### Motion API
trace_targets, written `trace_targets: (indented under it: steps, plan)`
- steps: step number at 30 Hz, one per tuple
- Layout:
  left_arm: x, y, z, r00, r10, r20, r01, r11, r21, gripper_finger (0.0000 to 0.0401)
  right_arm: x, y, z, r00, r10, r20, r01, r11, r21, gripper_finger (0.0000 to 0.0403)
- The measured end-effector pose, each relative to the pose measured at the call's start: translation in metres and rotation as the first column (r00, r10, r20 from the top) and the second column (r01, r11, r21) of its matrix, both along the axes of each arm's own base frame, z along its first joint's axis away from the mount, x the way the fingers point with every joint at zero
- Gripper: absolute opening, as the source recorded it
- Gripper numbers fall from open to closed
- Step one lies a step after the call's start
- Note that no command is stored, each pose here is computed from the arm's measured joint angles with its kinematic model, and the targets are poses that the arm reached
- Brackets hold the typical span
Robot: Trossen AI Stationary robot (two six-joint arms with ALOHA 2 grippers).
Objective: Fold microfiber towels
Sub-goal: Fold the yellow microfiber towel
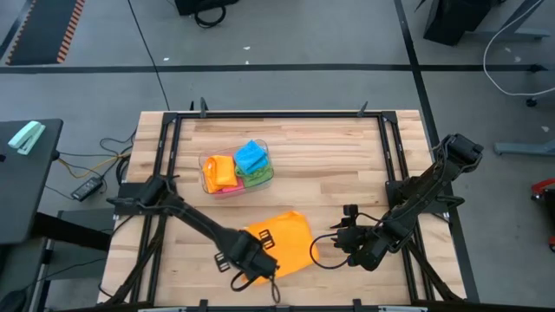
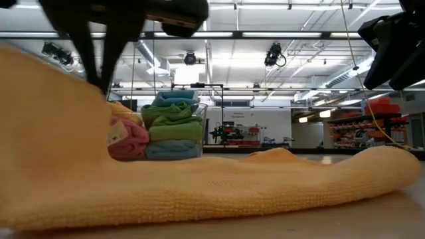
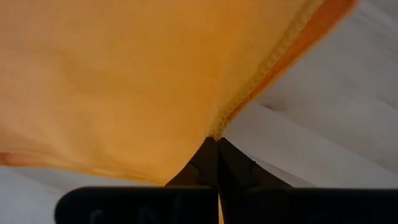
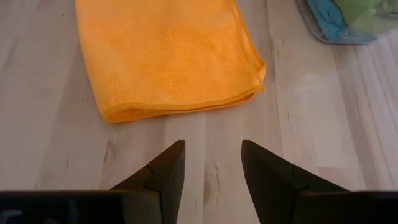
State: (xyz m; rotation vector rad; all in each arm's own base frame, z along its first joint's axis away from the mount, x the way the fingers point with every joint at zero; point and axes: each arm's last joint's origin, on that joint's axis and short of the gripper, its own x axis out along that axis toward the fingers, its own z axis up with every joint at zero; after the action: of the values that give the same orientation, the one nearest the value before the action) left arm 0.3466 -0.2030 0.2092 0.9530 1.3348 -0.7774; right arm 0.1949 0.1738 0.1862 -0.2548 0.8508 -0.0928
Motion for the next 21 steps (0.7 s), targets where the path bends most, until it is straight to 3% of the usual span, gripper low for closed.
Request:
trace_targets:
  steps: [8, 17, 21]
  plan:
    - [0.022, 0.011, -0.005, 0.994, 0.049, 0.097, -0.044, 0.998, -0.055, 0.0002, 0.0, 0.0, 0.0, 1.0, 0.001, 0.004, -0.001, 1.0, 0.004, 0.0166]
    - [0.033, 0.008, -0.028, 0.988, 0.044, 0.148, -0.05, 0.998, 0.034, 0.0004, 0.001, 0.001, 0.001, 1.0, 0.002, 0.014, -0.002, 1.0, 0.005, 0.0166]
    - [0.038, 0.009, -0.03, 0.982, 0.068, 0.175, -0.072, 0.997, 0.021, 0.0003, 0.001, 0.001, 0.001, 1.0, -0.002, 0.019, 0.002, 1.0, -0.003, 0.0166]
